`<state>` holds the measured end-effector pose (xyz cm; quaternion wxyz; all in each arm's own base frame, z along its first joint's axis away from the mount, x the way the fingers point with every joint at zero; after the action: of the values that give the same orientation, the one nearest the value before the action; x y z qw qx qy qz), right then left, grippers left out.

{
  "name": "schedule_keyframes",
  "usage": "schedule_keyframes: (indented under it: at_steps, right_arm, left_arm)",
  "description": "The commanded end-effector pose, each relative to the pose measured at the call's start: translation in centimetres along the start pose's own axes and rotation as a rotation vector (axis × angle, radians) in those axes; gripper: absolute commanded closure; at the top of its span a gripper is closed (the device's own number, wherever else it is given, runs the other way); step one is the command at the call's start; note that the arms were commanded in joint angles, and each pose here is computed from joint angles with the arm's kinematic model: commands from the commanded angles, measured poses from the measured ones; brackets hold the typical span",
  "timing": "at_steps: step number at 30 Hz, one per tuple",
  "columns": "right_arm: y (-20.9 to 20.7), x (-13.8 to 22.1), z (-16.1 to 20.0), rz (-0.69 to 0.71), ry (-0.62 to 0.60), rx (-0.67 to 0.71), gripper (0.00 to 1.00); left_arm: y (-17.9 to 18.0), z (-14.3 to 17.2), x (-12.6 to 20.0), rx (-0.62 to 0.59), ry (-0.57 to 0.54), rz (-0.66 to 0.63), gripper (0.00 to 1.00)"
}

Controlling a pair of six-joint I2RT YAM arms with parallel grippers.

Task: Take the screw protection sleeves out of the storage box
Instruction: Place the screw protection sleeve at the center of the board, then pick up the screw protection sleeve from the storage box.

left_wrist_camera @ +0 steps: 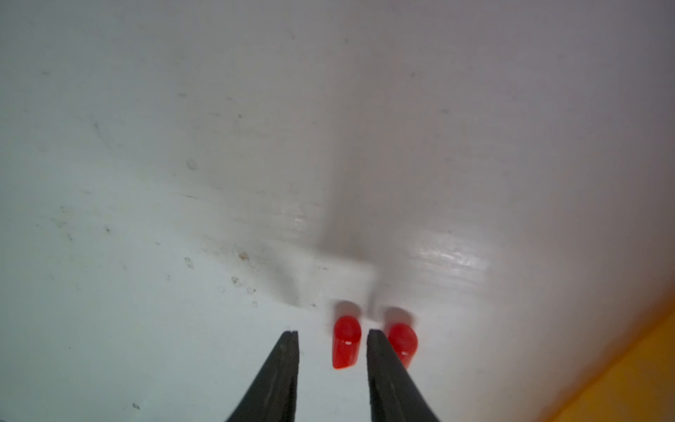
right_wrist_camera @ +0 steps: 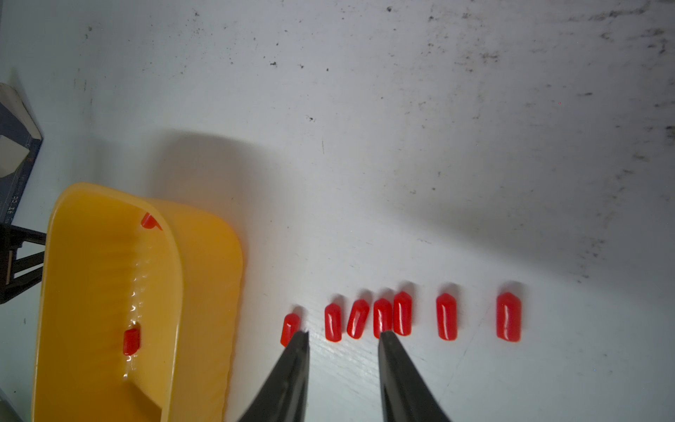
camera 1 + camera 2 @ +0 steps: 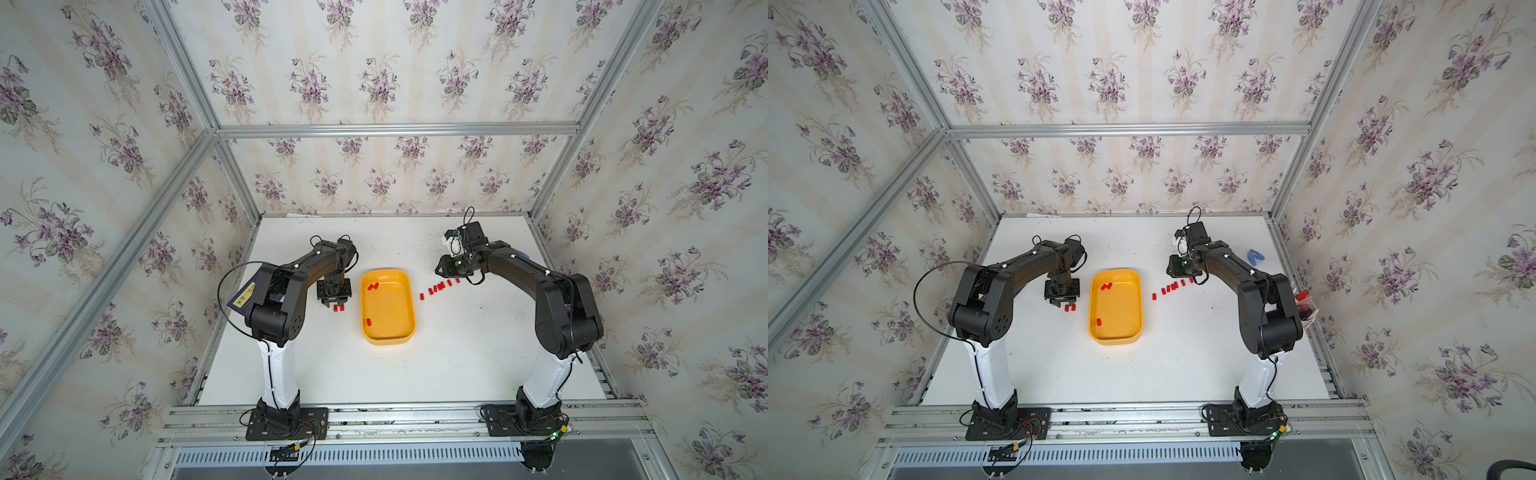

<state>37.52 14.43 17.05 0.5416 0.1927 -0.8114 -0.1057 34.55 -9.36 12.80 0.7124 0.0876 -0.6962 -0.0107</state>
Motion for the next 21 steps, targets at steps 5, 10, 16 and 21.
schedule_keyframes:
  at_steps: [5,10,16,21]
  right_arm:
    - [0.1,0.3,0.0,0.007,0.004,0.002,0.63]
    - [0.5,1.3,-0.7,0.005,-0.030,-0.005,0.63]
    - [2.3,2.9,-1.9,-0.043,-0.080,0.013,0.63]
    - [6.8,3.4,-2.1,-0.155,-0.066,0.027,0.63]
  left_arm:
    - [0.8,0.0,3.7,0.028,-0.059,-0.011,0.58]
    - [0.3,0.3,9.0,0.047,-0.139,0.049,0.58]
    - [-3.6,0.8,12.6,0.000,-0.181,0.125,0.58]
    - [-4.2,1.0,12.4,0.026,-0.230,0.217,0.59]
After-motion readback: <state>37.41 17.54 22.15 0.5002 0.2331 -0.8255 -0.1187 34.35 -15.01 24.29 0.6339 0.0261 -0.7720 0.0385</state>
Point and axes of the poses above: each gripper's point midway between its finger pads, its own x axis back along the fingers, its own y axis along the line the jaws close on, z = x × y, the point moved 10 cm from there along x, back along the fingers, and after that the axes turned 5 degrees about -x, right-handed, at the moved point
